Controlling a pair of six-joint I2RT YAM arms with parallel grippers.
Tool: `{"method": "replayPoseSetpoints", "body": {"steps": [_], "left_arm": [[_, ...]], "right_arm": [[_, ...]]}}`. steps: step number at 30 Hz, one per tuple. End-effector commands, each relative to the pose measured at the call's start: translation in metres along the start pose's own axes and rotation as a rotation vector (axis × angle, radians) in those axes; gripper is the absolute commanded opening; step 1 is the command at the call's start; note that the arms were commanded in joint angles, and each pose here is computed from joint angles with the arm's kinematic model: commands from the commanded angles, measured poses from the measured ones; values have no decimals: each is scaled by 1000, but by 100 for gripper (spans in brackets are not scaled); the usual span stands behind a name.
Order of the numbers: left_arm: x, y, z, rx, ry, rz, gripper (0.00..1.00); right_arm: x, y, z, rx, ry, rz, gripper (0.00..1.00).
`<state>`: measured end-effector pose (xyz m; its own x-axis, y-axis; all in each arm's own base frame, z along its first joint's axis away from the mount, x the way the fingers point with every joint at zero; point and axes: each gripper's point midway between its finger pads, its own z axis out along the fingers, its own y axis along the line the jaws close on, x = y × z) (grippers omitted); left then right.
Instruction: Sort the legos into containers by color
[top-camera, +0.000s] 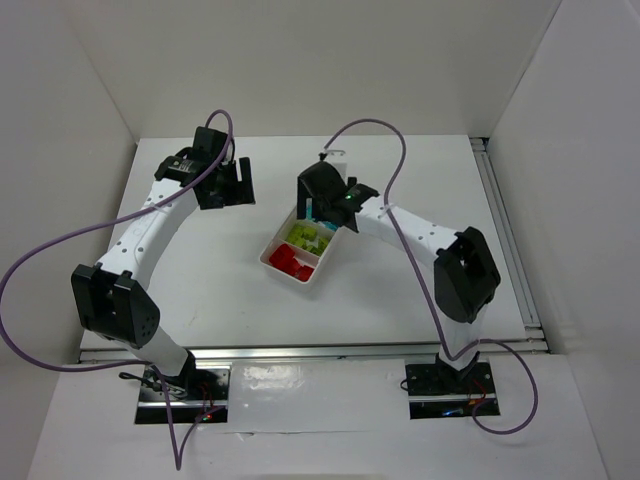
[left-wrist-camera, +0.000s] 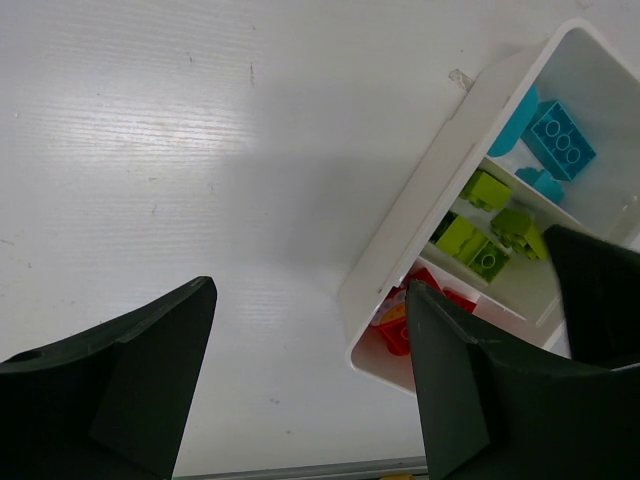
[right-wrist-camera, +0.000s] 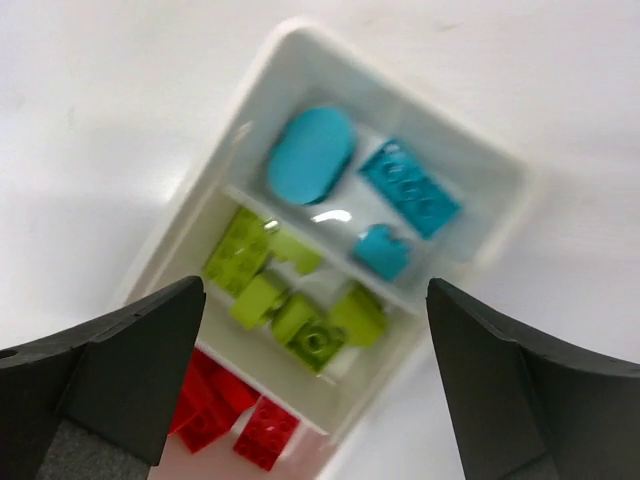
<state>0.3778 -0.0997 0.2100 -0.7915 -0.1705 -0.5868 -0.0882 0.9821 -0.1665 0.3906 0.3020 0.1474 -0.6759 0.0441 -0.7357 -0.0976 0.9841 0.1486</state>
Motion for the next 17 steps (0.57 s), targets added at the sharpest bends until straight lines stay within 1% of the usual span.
{"method": "replayPoseSetpoints", "body": {"steps": [1, 3, 5, 7, 8, 10, 11, 12, 17], "left_arm": [[-7, -3, -16, 21, -46, 12, 86], [-7, -3, -16, 21, -46, 12, 86], [-7, -3, -16, 21, -46, 12, 86], [-10, -4, -18, 24, -54, 12, 86], [-10, -4, -18, 24, -54, 12, 86], [-10, -4, -18, 24, -54, 12, 86], [-10, -4, -18, 24, -54, 12, 86], [-10, -4, -18, 24, -54, 12, 86], [-8, -9, -19, 42, -48, 10, 86]], "right_arm": [[-59, -74, -38, 248, -183, 152, 99], [-63, -109, -50, 338, -215, 251, 99], [-53, -154, -55, 456, -205, 287, 99], [-47, -179, -66, 514, -208, 322, 99], [-43, -198, -71, 571, -203, 321, 99], [-42, -213, -82, 607, -220, 344, 99], [-31, -222, -84, 634, -191, 332, 99], [-30, -232, -87, 663, -197, 350, 99], [-17, -248, -97, 698, -188, 348, 99]]}}
